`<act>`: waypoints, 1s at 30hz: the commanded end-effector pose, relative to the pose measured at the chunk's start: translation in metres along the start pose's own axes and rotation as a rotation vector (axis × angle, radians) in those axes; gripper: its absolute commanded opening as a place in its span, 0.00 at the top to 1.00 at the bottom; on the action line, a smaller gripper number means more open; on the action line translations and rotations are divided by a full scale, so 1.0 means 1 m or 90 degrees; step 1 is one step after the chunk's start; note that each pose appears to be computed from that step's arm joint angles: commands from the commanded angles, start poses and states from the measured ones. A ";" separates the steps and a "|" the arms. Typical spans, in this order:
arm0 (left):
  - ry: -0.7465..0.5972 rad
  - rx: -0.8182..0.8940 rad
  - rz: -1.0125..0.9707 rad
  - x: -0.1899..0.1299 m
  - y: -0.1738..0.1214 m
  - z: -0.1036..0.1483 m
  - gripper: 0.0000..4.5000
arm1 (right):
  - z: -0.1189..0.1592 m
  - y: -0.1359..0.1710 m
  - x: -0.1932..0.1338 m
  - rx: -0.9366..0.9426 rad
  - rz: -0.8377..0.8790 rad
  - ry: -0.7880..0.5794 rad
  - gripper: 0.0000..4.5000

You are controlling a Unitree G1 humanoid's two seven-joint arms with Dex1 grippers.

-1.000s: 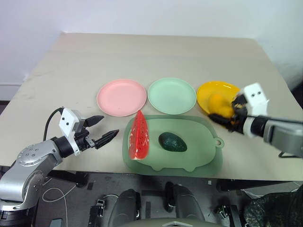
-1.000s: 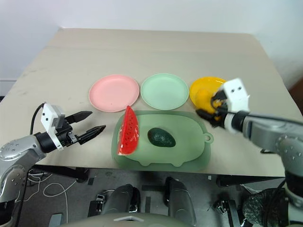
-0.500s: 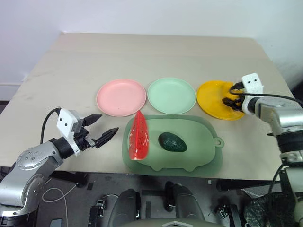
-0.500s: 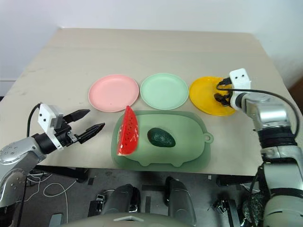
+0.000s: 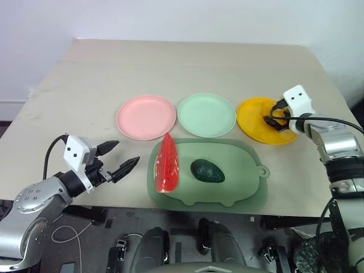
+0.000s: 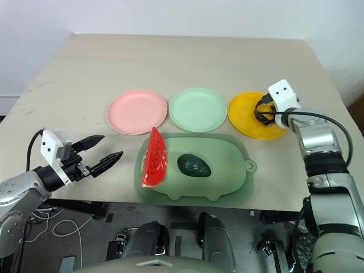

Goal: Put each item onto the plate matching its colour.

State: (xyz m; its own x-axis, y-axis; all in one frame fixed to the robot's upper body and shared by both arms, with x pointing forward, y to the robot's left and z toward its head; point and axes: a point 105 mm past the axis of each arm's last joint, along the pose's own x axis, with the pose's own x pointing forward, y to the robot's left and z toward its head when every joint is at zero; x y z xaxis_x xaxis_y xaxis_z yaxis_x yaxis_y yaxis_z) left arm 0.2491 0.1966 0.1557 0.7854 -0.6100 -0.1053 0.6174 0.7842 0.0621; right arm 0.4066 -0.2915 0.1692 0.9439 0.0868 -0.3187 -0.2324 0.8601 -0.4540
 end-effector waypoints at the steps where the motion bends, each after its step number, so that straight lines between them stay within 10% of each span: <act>1: -0.020 0.029 -0.002 -0.002 0.001 0.013 0.00 | 0.049 -0.024 -0.035 -0.052 -0.035 -0.139 0.00; 6: -0.018 0.036 -0.022 0.006 0.007 0.015 0.00 | 0.088 0.028 -0.084 -0.017 0.182 -0.276 0.00; 13: -0.023 0.045 -0.050 0.016 0.010 0.020 0.00 | 0.075 0.148 -0.127 0.065 0.514 -0.229 0.00; 30: -0.023 0.045 -0.042 0.012 0.008 0.020 0.00 | 0.051 0.212 -0.118 0.066 0.597 -0.146 0.00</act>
State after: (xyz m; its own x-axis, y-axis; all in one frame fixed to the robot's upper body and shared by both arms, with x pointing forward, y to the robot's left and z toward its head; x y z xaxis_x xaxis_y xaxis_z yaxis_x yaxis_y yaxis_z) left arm 0.2675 0.1935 0.1630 0.7414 -0.6624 -0.1075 0.6707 0.7370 0.0837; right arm 0.2571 -0.0964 0.1479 0.4187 0.8388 -0.3479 -0.8930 0.4499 0.0099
